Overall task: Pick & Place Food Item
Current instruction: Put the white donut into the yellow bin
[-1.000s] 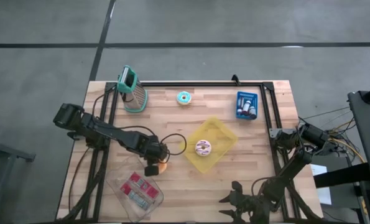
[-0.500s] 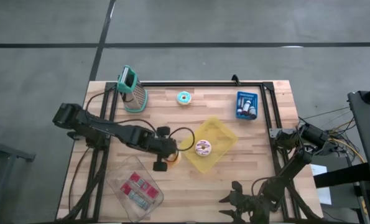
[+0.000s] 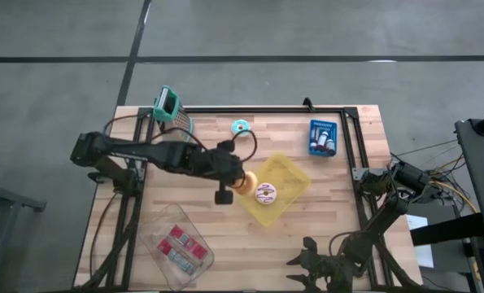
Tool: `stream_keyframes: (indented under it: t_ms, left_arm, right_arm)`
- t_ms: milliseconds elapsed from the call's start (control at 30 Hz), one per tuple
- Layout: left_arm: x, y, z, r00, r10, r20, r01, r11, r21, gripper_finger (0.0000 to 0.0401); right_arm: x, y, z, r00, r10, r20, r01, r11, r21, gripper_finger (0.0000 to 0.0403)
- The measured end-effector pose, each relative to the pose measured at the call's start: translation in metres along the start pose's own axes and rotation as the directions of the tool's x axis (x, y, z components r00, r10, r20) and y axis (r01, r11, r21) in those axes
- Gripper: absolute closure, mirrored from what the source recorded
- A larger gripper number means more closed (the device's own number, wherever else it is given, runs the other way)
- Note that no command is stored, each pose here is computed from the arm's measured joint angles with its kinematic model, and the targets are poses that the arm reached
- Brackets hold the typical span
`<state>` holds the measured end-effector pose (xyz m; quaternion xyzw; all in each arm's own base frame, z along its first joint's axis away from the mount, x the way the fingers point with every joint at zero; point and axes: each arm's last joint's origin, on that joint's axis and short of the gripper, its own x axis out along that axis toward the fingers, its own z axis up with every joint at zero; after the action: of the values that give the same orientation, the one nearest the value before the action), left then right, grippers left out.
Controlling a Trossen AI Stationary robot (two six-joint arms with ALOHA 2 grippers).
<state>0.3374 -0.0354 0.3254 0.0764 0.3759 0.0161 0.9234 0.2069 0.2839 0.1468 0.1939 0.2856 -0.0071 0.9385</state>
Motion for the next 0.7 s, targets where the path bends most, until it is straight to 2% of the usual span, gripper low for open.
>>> stream_keyframes:
  t_ms: [167, 433, 600, 700]
  left_arm:
    - [-0.002, 0.014, 0.006, 0.999, 0.022, 0.041, -0.021, 0.999, -0.028, 0.0382]
    - [0.009, 0.034, -0.001, 0.998, 0.036, 0.048, -0.036, 0.999, -0.004, 0.0382]
    - [0.016, 0.036, -0.009, 0.999, -0.031, 0.037, 0.027, 0.996, 0.09, 0.0382]
    - [0.024, 0.033, -0.019, 0.999, -0.048, 0.015, 0.046, 0.995, 0.088, 0.0382]
  right_arm:
    - [0.0, 0.0, 0.0, 1.0, 0.0, 0.0, 0.0, 1.0, 0.0, 0.0216]
    - [0.0, 0.0, 0.0, 1.0, 0.0, 0.0, 0.0, 1.0, 0.0, 0.0216]
    - [0.0, 0.0, 0.0, 1.0, 0.0, 0.0, 0.0, 1.0, 0.0, 0.0216]
    - [0.0, 0.0, 0.0, 1.0, 0.0, 0.0, 0.0, 1.0, 0.0, 0.0216]
